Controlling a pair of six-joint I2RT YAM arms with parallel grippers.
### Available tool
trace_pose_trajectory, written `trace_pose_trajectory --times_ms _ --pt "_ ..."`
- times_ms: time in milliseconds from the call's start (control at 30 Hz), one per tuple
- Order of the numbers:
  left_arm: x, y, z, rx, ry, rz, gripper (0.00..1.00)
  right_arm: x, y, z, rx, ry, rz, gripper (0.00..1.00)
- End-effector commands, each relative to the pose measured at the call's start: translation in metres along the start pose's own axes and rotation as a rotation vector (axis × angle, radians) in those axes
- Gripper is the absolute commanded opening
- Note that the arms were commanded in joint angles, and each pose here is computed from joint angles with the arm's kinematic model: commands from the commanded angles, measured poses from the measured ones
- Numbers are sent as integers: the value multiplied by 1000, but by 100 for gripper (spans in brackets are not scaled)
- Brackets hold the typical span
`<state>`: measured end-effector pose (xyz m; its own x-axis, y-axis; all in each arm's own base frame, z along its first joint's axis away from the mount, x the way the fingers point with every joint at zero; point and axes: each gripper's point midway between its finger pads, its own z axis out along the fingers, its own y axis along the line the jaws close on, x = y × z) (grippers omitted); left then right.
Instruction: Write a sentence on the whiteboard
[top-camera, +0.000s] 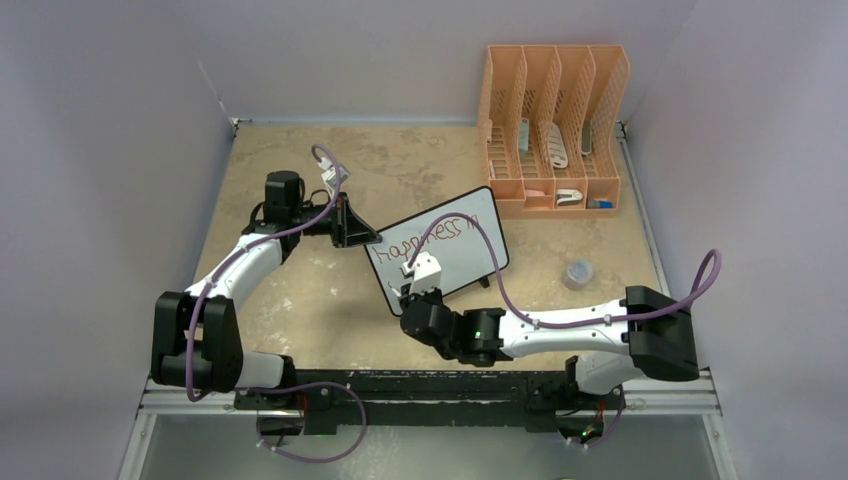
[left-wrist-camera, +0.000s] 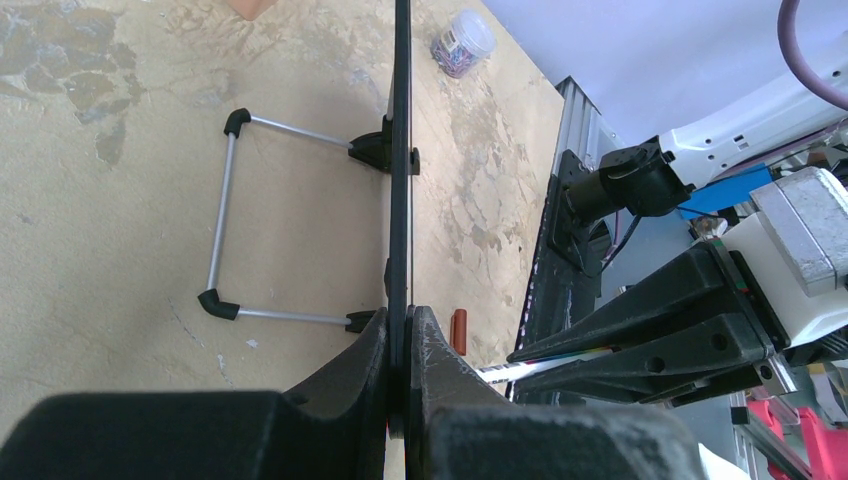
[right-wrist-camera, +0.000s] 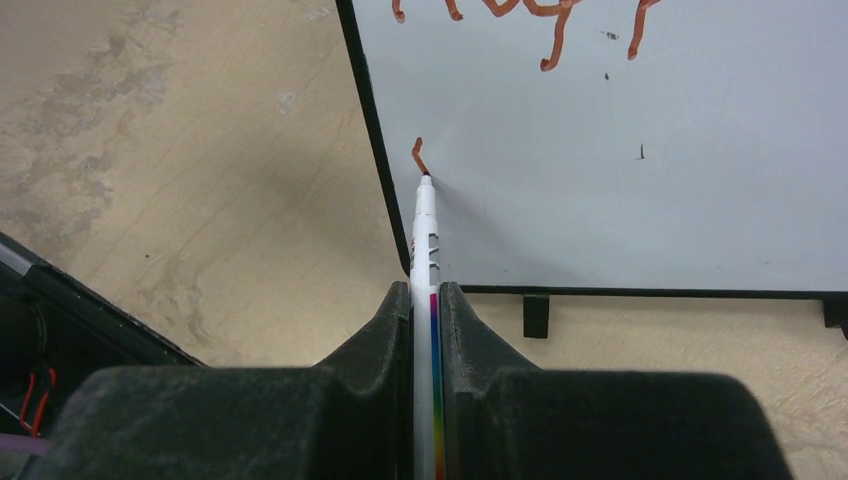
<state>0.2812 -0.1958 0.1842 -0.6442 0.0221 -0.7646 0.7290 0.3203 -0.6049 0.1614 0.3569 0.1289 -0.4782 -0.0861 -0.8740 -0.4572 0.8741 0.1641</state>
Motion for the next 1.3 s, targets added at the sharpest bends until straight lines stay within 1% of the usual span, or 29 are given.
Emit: trace_pose_trajectory --times_ms 0,367,600,667,1267 --pt "10 14 4 -56 27 -13 0 -13 -3 -3 37 -26 42 0" --pt "10 14 4 -59 28 -16 0 -17 -11 -9 56 -40 68 0" --pt "9 14 4 -61 27 -12 0 -33 -8 -18 19 -80 83 0" --pt "10 15 4 -61 28 -15 0 -33 -5 -19 -1 -75 81 0" --pt "9 14 4 -62 27 -14 0 -26 -4 -8 33 -66 55 0"
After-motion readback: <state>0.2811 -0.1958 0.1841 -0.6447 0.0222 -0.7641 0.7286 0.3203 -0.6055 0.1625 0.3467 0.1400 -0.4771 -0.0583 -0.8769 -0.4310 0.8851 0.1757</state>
